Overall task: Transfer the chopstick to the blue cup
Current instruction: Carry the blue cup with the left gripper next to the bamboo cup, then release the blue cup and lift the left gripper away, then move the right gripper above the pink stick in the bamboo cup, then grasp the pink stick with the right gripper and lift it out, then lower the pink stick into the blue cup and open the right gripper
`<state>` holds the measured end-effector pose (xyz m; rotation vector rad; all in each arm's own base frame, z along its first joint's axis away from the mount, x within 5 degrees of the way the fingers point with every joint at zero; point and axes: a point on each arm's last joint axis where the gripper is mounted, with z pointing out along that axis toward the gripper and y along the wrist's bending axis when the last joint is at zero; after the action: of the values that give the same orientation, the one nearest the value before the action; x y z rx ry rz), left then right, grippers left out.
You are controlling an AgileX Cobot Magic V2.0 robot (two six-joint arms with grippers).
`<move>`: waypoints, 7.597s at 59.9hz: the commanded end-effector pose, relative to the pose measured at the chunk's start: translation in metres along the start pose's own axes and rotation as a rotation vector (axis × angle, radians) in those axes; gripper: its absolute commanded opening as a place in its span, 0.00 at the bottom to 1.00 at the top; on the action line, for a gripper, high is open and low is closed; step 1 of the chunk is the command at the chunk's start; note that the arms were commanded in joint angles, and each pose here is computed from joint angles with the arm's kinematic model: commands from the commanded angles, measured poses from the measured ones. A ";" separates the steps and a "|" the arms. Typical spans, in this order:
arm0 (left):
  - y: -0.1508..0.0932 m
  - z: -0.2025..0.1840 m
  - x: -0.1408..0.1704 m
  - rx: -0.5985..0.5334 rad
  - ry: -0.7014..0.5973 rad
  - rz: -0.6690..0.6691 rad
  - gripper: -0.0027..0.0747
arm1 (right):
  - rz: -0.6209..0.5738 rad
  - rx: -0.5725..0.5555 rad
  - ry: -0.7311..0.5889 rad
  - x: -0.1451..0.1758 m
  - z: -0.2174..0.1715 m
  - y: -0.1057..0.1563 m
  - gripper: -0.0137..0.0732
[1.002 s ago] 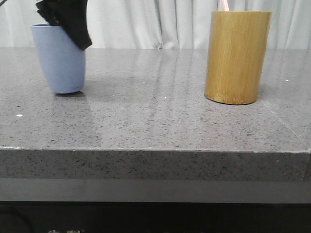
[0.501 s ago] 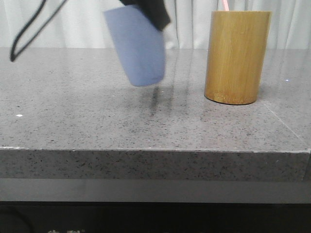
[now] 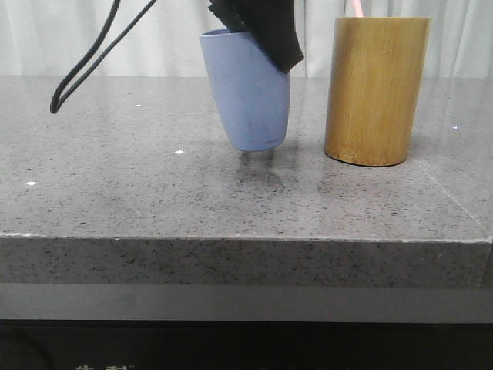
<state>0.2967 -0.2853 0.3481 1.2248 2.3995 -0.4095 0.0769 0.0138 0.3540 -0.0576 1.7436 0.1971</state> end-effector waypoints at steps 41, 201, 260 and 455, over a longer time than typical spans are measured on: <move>-0.008 -0.049 -0.007 -0.027 -0.070 0.029 0.40 | -0.001 0.001 -0.088 -0.015 -0.001 0.001 0.87; -0.054 -0.163 0.334 -0.674 -1.023 -0.302 0.01 | -0.111 -0.200 -0.018 -0.073 0.169 0.057 0.87; -0.054 -0.162 0.334 -0.674 -1.023 -0.302 0.01 | -0.114 -0.203 -0.008 -0.082 0.258 0.078 0.11; -0.054 -0.162 0.334 -0.674 -1.023 -0.302 0.01 | -0.064 0.085 0.002 -0.084 0.075 -0.010 0.04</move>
<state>0.0398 -0.0128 0.3166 0.2483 1.6634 -0.1726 0.1869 0.0117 0.4105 -0.0522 1.9208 0.0915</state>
